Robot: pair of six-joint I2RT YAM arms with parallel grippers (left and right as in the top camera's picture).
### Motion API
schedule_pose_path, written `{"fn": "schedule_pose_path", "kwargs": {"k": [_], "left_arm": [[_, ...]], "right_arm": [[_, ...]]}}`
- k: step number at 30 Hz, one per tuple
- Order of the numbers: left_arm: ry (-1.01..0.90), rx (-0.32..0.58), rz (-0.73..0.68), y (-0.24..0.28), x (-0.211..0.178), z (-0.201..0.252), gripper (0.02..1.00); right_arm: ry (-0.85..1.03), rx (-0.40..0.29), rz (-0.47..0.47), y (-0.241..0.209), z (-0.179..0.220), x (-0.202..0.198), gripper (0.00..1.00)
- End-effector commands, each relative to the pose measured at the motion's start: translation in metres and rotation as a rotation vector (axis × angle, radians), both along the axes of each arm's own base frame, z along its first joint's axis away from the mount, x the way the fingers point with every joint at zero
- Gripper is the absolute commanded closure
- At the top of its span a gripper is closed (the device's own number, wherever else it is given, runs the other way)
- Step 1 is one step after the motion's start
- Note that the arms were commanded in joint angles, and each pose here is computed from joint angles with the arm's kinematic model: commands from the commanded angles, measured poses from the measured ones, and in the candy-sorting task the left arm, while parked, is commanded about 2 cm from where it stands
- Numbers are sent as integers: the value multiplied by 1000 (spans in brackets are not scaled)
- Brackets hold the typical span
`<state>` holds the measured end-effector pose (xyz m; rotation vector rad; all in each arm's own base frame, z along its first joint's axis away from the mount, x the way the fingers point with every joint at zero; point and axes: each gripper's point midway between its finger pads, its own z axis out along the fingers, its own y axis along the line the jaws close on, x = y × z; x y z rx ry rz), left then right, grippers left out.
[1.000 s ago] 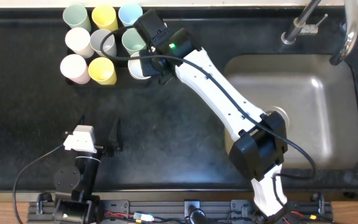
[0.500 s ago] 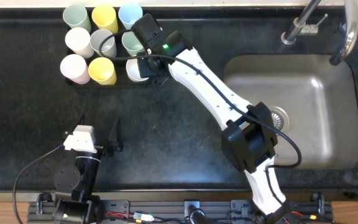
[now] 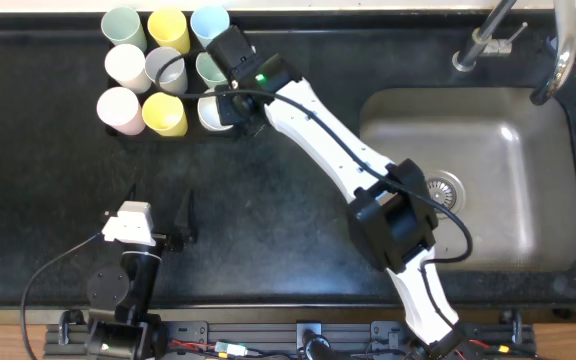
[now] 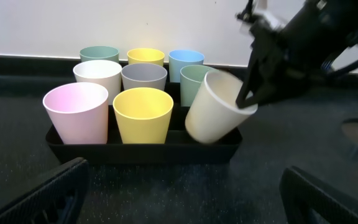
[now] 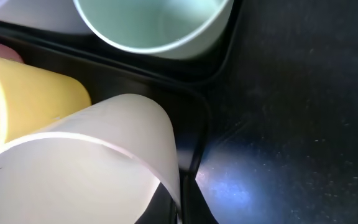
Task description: Store Cups
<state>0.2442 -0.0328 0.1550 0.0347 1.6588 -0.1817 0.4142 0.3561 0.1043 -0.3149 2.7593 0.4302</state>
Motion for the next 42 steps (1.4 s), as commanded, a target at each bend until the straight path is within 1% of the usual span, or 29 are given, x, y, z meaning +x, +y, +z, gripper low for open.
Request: {"fn": "schedule_pose_path", "kwargs": {"k": [1,8,12,21,23,24,25,26,29,31,32,35,36,38,40,42], "left_arm": [[-3,18,5,2,0,0,20],[-3,18,5,2,0,0,20],[-3,18,5,2,0,0,18],[-3,18,5,2,0,0,18],[-3,18,5,2,0,0,18],[-3,18,5,2,0,0,18],[-3,18,5,2,0,0,18],[-3,18,5,2,0,0,20],[-3,18,5,2,0,0,18],[-3,18,5,2,0,0,20],[-3,18,5,2,0,0,18],[-3,18,5,2,0,0,18],[-3,18,5,2,0,0,18],[-3,18,5,2,0,0,18],[-3,18,5,2,0,0,18],[-3,18,5,2,0,0,18]], "right_arm": [[-29,38,0,12,11,5,958],[-39,50,-3,14,12,7,963],[-39,49,-1,15,12,7,901],[-44,50,-3,15,13,8,853],[-44,50,-2,15,12,8,807],[-43,50,-3,15,13,8,766],[-45,51,-2,15,13,8,750],[-47,55,0,16,14,9,702],[-71,78,48,21,25,8,590],[-112,91,80,21,42,8,520],[-174,104,119,18,70,8,461],[-270,122,151,2,117,9,395],[-335,127,157,-19,151,11,345],[-398,117,164,-45,182,11,275],[-446,106,161,-68,204,9,198],[-497,91,140,-101,224,3,112]]}}
